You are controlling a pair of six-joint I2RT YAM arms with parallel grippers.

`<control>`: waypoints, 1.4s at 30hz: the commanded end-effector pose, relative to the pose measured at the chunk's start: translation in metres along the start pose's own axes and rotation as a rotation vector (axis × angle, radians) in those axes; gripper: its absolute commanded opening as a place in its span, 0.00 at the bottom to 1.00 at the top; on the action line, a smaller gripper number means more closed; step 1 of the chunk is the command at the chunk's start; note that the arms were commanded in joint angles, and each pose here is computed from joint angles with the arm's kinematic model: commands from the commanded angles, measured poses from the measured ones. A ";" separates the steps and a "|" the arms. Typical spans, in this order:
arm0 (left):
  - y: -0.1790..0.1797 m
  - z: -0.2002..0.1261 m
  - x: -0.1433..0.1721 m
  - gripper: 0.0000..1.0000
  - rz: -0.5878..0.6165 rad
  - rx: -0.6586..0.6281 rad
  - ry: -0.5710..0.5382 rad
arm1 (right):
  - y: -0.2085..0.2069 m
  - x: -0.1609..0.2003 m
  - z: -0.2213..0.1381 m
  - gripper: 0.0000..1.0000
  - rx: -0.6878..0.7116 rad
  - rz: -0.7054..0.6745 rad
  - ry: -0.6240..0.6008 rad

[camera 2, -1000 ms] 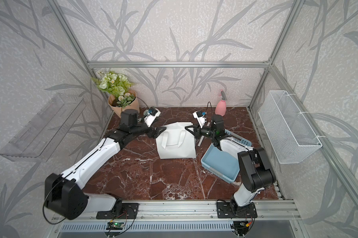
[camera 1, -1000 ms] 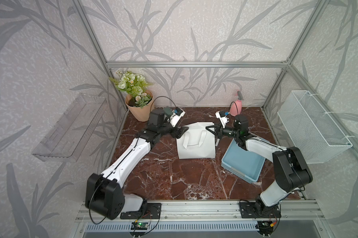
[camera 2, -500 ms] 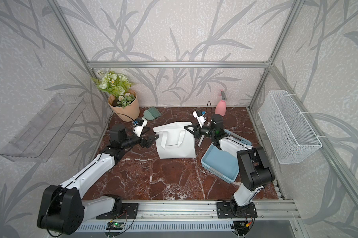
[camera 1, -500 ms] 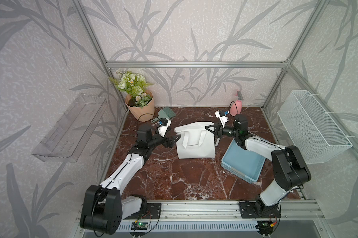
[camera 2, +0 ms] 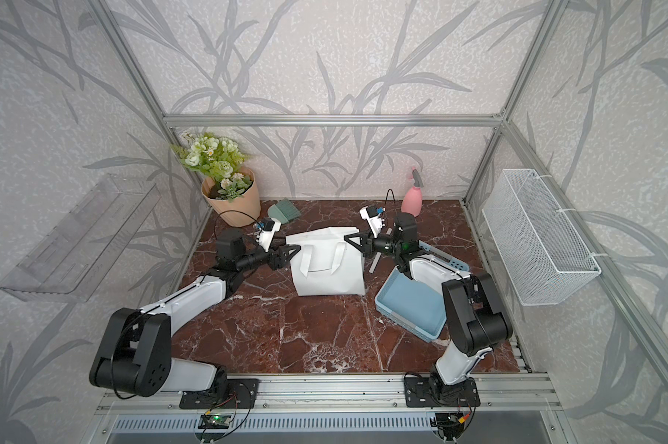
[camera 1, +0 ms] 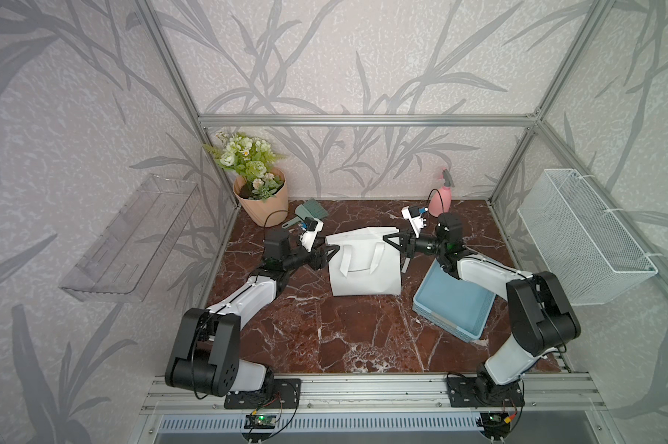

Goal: Place the ice pack in the delivery bag
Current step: Seal the delivery bag at the center of the board.

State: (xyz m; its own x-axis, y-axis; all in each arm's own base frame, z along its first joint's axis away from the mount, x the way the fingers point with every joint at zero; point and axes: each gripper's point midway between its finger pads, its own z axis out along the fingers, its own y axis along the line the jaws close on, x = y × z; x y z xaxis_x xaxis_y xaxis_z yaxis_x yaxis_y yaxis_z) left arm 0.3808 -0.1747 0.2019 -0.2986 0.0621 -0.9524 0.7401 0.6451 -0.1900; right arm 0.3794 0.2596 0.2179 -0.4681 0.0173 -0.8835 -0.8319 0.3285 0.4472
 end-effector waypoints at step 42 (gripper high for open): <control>-0.006 0.004 -0.029 0.00 -0.037 0.118 -0.051 | 0.062 -0.049 0.038 0.63 0.052 -0.318 0.256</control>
State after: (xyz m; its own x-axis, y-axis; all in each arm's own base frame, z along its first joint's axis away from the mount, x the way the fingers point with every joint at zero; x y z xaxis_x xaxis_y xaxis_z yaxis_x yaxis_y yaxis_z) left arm 0.3879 -0.1822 0.2120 -0.3552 -0.0073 -0.9348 0.7826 0.5446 -0.3016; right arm 0.3735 0.3021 0.3325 -0.1934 -0.1397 -0.9711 -0.9241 0.3585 0.1325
